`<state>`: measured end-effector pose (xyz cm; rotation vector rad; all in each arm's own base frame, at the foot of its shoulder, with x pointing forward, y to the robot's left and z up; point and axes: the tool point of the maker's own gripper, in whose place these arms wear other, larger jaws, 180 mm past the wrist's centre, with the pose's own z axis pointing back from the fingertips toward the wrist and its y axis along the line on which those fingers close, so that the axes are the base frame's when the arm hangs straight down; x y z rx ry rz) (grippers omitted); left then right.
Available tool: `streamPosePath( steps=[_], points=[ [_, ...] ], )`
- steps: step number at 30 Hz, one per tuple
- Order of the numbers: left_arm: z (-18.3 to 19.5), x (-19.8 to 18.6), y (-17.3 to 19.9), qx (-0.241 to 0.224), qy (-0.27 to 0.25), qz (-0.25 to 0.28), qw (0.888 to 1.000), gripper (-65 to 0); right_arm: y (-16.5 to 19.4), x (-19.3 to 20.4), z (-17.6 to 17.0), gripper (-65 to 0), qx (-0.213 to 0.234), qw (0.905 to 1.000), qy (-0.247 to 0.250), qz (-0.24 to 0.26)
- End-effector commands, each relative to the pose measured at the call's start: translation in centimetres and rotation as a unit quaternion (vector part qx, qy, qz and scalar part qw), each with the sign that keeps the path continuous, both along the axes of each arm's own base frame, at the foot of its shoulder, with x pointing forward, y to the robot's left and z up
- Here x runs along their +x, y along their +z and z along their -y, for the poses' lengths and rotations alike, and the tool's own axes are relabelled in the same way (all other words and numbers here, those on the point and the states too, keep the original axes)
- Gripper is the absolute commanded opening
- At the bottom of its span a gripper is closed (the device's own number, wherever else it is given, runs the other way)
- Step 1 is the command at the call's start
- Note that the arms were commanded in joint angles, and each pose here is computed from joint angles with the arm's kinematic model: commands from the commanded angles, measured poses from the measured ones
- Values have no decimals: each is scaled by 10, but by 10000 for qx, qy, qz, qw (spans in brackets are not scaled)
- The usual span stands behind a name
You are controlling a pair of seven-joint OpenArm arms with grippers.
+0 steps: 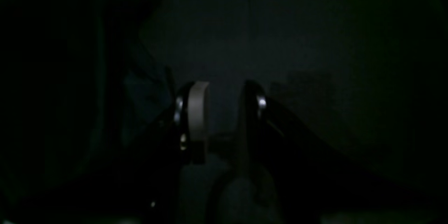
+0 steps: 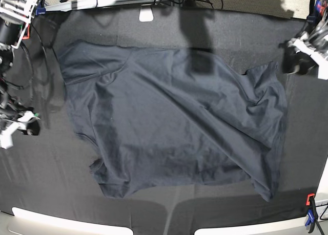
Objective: Layout the t-shirt on the table in an organized manner, then fold the t-shirt properly
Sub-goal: 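Lift the hem with both grippers and carry it toward the collar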
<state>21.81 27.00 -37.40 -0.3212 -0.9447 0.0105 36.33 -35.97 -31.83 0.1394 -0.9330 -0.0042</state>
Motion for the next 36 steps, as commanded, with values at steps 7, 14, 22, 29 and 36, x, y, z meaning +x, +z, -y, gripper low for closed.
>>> streamPosePath(
  steps=[7,14,22,29,36],
  points=[
    [35,6,9,89,-357,240,9990,-347,21,8,-4,-479,161,9994,121,284],
    [36,8,10,150,-359,337,9987,-306,19,8,-5,-479,182,9994,129,258],
    [51,6,1,127,-185,443,9988,-306,19,8,-5,-479,182,9994,129,258],
    [45,14,-2,375,-41,466,9982,-306,19,8,-6,-479,198,9994,131,268],
    [43,19,-23,157,96,212,9996,-306,21,9,-8,-479,288,9990,144,321]
  ],
)
